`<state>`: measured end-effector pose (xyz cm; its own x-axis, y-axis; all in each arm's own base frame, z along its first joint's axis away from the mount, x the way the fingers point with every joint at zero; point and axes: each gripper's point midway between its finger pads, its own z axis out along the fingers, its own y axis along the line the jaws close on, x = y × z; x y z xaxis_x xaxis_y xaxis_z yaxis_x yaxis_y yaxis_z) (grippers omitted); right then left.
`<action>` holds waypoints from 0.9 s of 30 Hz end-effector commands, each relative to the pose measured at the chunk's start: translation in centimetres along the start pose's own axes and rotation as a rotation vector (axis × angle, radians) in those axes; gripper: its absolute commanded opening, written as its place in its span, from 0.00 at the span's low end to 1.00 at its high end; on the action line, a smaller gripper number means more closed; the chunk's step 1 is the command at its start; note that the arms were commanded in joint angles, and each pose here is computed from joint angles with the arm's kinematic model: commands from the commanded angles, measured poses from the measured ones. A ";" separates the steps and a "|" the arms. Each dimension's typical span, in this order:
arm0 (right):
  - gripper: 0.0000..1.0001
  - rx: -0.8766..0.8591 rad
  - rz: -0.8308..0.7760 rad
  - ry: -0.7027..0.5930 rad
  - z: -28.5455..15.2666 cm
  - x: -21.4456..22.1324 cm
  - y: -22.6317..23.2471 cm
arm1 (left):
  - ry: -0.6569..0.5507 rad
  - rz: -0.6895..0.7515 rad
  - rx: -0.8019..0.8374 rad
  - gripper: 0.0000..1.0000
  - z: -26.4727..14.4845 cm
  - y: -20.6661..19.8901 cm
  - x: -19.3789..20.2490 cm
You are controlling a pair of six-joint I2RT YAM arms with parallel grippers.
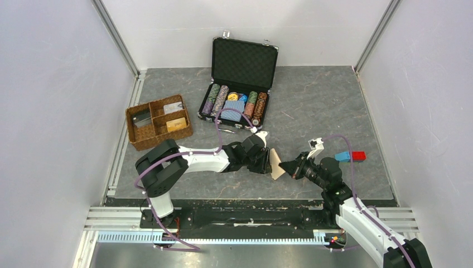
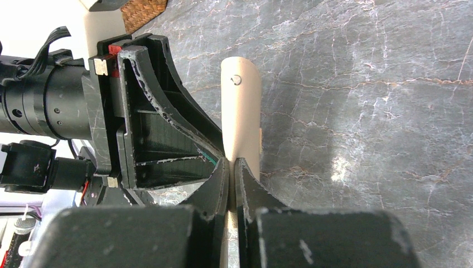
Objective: Take the credit cards out of the card holder
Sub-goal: Open the card holder at the center of the board.
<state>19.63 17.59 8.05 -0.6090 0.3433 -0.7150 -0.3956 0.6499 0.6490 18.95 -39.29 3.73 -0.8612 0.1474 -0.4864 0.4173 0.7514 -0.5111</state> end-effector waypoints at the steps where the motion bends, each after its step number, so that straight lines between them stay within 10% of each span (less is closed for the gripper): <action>1: 0.00 0.069 0.049 0.157 -2.0 8.9 -4.9 | -0.042 0.046 -0.007 0.39 0.0 -0.4 -1.5; 11: 0.00 0.069 0.036 0.158 -2.0 8.7 -4.9 | -0.080 0.035 0.050 0.62 -1.6 -2.5 -3.1; 27: 0.00 0.068 0.021 0.162 -2.0 8.9 -5.0 | -0.114 0.060 0.003 0.66 -1.3 -2.2 -4.5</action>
<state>19.63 17.53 8.16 -0.5921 0.3238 -0.7380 -0.4205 0.6570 0.6256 19.34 -39.45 4.75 -0.8529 0.1571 -0.4979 0.4285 0.7554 -0.4957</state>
